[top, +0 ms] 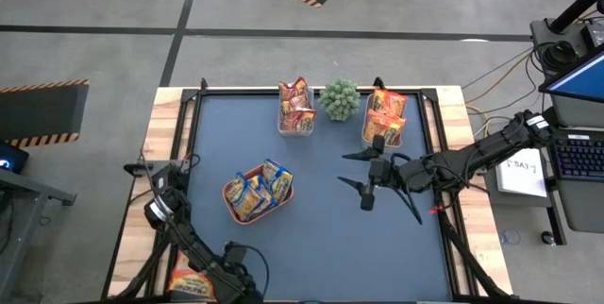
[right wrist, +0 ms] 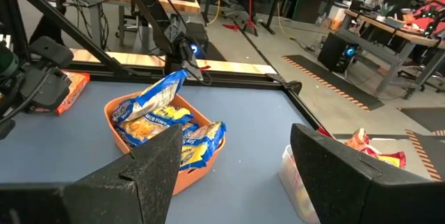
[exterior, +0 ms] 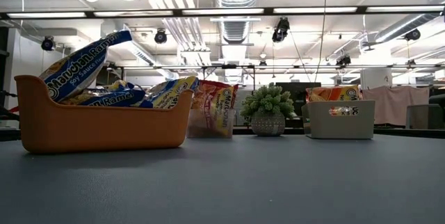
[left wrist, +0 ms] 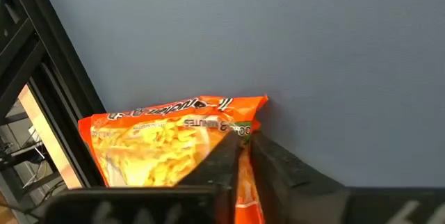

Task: Sort Maruchan noodles
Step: Put the orange noodle pack into the gray bin

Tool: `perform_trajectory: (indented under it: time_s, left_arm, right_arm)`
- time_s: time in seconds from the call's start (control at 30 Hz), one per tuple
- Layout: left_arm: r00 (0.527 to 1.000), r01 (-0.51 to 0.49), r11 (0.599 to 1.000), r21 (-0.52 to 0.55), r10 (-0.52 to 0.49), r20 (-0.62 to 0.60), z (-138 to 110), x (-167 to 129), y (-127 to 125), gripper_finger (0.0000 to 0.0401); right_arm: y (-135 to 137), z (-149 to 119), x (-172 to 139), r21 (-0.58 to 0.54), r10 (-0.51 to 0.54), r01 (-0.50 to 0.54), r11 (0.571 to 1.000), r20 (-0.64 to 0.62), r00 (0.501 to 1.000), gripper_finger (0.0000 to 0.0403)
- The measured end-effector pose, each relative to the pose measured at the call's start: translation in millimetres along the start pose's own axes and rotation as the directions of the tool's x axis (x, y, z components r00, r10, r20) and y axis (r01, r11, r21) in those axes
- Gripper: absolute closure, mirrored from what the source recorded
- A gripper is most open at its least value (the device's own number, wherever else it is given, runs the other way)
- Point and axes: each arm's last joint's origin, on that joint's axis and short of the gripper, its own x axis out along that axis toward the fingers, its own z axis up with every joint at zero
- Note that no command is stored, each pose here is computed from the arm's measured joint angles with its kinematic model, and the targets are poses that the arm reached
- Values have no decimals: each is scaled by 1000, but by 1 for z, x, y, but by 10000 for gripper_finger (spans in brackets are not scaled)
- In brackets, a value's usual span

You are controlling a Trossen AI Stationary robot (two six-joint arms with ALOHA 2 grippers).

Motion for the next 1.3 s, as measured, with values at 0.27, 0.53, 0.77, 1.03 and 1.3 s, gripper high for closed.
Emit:
perform_trajectory:
  time_s: [0.27,0.53,0.77,1.03,1.3]
  left_arm:
    - [999,38,999,22,-38,14,0,0,-3,400]
    - [993,112,992,55,-114,38,1,-3,-9,401]
    - [954,227,962,150,-251,164,10,-22,-18,401]
    - [727,339,868,361,-486,485,51,-71,-40,401]
    - [674,119,750,651,-542,502,104,-95,-53,401]
  right_arm:
    - [0,0,0,0,0,0,1000,0,1000,147]
    - [0,0,0,0,0,0,1000,-1,1000,147]
    - [0,0,0,0,0,0,1000,-1,1000,147]
    - [0,0,0,0,-1,1,1000,-1,1000,147]
    - [0,-1,0,-5,0,0,1000,-6,1000,147]
